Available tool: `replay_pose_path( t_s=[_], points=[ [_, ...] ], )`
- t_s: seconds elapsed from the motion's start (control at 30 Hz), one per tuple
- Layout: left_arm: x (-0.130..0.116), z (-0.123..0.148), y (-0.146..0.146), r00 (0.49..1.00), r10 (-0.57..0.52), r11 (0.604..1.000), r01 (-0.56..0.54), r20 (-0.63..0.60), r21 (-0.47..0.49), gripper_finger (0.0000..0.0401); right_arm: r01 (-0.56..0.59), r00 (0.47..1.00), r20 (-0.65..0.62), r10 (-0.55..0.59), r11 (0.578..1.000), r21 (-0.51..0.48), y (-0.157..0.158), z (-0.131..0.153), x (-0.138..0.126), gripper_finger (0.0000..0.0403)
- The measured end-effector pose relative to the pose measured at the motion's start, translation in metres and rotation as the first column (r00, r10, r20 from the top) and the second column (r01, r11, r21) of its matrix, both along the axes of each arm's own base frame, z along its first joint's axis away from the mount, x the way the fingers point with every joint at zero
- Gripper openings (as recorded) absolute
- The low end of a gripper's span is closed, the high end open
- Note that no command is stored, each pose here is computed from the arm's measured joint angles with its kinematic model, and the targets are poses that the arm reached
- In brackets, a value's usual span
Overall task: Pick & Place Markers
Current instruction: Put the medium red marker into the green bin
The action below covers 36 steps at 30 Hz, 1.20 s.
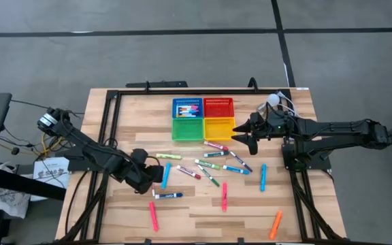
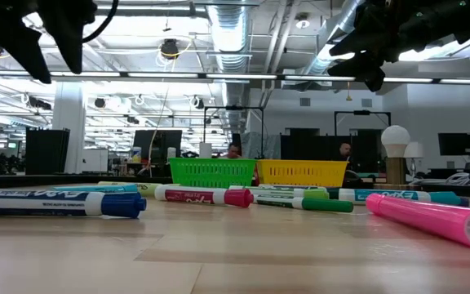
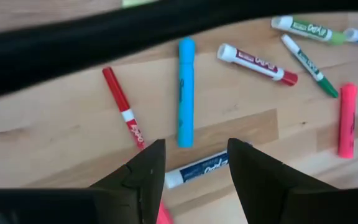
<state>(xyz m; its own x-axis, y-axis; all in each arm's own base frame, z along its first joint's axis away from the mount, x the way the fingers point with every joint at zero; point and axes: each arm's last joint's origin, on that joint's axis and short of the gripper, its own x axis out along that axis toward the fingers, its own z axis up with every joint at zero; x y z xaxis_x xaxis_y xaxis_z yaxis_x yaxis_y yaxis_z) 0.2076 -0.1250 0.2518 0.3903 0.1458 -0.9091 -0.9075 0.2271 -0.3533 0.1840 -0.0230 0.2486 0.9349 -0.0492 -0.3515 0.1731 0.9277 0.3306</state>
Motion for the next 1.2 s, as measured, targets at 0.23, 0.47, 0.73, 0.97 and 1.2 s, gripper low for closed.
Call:
replay_pose_path(
  t_s=[0.23,0.47,0.73,0.97,1.2],
  points=[
    [-0.011,-0.032,0.007,0.985,0.14,0.987,-0.147,-0.105,-0.059,0.0172,0.0,1.0,0.0,0.0,1.0,0.0,0.0,0.0,0.0,0.0186],
    [-0.017,-0.073,0.009,0.98,0.17,0.968,-0.187,-0.107,-0.167,0.0172,0.0,1.0,0.0,0.0,1.0,0.001,0.0,0.0,0.0,0.0186],
    [-0.018,-0.099,0.014,0.983,0.182,0.955,-0.185,-0.036,-0.233,0.0172,0.001,1.0,0.0,-0.001,1.0,0.001,0.0,0.0,0.0,0.0186],
    [-0.02,-0.102,0.016,0.982,0.186,0.955,-0.19,-0.037,-0.228,0.0172,0.002,1.0,0.0,-0.002,1.0,0.0,0.0,0.0,0.0,0.0186],
    [-0.019,-0.102,0.017,0.995,0.097,0.982,-0.097,-0.008,-0.16,0.0172,0.003,1.0,0.0,-0.003,1.0,0.0,0.0,0.0,0.0,0.0186]
  ],
)
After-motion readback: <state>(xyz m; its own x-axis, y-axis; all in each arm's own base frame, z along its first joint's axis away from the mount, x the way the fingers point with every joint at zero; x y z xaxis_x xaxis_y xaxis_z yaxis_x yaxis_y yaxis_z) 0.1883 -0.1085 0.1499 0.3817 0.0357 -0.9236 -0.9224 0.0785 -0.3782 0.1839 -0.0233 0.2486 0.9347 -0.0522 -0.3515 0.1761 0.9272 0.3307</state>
